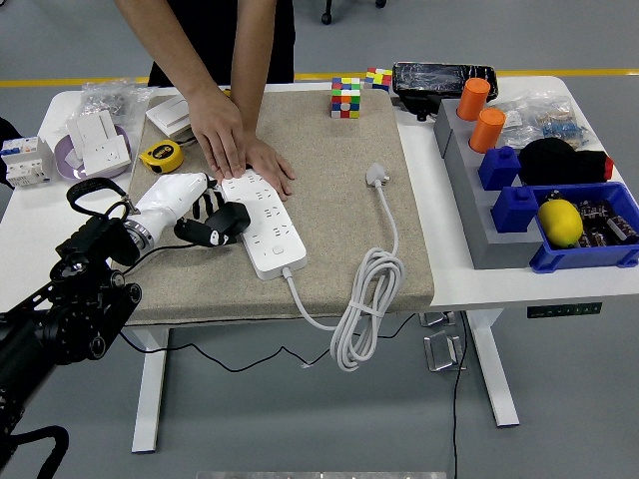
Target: Pick up the plug,place it near the board,insert it into the board,press the button
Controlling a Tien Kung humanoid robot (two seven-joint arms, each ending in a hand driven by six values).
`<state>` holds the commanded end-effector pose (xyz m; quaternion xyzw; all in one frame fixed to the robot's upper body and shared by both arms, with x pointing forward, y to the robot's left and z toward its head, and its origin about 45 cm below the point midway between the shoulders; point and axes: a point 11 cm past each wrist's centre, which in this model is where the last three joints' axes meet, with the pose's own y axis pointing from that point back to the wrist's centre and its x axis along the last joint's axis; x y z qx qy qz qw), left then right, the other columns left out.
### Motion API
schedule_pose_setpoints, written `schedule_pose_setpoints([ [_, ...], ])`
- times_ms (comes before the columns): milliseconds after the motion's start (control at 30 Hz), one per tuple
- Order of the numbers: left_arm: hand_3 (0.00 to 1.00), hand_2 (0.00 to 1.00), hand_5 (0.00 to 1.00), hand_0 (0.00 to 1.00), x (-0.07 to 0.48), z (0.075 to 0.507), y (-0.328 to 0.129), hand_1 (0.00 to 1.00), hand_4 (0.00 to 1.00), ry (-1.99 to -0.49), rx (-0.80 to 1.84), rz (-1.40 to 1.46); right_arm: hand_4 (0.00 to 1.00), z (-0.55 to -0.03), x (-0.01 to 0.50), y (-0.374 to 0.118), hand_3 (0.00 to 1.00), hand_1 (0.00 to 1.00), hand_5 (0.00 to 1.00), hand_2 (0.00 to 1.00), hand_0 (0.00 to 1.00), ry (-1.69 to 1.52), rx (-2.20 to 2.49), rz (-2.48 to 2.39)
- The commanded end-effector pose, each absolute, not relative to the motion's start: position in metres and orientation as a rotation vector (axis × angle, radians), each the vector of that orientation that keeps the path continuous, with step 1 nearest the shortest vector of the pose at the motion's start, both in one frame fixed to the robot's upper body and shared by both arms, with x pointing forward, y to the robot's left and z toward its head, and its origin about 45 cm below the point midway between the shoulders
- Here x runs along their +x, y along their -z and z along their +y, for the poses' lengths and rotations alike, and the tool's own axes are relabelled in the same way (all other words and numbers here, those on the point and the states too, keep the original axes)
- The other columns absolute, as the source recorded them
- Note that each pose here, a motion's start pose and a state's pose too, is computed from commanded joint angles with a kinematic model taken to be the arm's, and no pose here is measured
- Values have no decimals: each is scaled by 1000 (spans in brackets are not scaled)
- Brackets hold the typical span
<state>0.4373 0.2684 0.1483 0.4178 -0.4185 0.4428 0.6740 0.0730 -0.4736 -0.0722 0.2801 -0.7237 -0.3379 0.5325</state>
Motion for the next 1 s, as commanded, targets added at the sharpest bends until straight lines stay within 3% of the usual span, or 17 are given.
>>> schedule_pose_setpoints([
  [167, 354, 362, 176, 471, 437, 269, -146, 410, 685, -984, 946, -928, 998, -473, 72, 73, 760, 794, 998, 754, 820, 812, 666, -1727],
  [200, 565, 632, 232, 557, 436, 269, -146, 698, 894, -982, 947, -926, 998, -473, 72, 73, 760, 794, 998, 755, 822, 813, 666, -1727],
  [367, 565, 632, 232, 557, 436, 270, -144, 698, 894, -977, 951, -916, 998, -473, 71, 73, 760, 794, 998, 755, 822, 816, 664, -1726],
  [400, 853, 844, 272, 742, 436, 270, -144, 860, 982, -977, 952, -915, 998, -473, 71, 73, 760, 797, 998, 755, 821, 816, 664, -1727],
  [967, 918, 890, 351, 797, 437, 271, -152, 904, 998, -980, 930, -913, 998, -473, 72, 73, 760, 797, 998, 755, 821, 820, 664, -1733],
  [1000, 937, 913, 444, 825, 437, 270, -153, 934, 998, -977, 926, -914, 998, -473, 71, 73, 759, 797, 998, 755, 823, 821, 663, -1734],
])
